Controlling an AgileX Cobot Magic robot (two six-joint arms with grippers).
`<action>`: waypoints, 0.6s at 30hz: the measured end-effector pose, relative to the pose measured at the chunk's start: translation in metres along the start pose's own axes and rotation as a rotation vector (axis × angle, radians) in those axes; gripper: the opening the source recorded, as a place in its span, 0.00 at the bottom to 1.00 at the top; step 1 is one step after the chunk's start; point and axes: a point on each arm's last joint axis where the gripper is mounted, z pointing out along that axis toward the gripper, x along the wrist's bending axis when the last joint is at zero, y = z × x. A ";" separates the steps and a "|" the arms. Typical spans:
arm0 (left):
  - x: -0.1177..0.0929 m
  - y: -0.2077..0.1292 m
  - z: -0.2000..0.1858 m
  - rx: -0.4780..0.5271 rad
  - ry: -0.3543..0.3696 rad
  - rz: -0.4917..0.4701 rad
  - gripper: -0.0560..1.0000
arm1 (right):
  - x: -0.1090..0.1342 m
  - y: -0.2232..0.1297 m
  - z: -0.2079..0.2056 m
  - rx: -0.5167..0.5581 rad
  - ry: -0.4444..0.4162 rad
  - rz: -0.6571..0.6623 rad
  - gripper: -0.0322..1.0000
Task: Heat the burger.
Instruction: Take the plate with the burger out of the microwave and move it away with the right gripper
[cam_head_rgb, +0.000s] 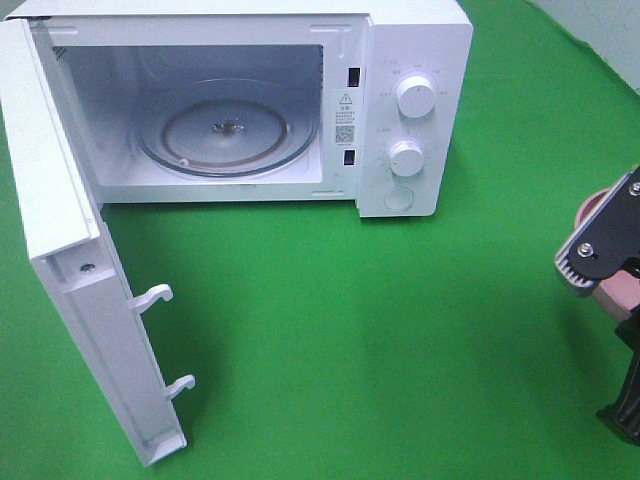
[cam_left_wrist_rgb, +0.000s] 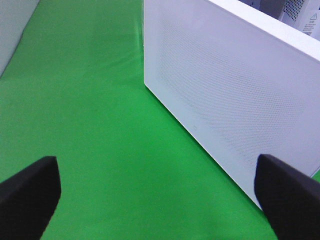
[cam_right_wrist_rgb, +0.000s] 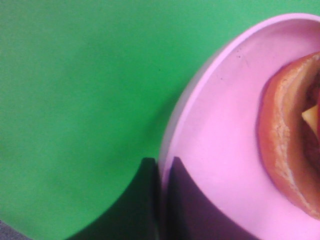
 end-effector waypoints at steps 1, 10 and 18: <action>0.000 0.000 0.000 0.000 0.000 0.000 0.97 | 0.000 0.000 0.000 0.001 -0.002 0.011 0.05; 0.000 0.000 0.000 0.000 0.000 0.000 0.97 | -0.007 -0.002 -0.001 0.013 -0.074 0.143 0.05; 0.000 0.000 0.000 0.000 0.000 0.000 0.97 | -0.007 -0.007 0.005 0.013 -0.111 0.214 0.05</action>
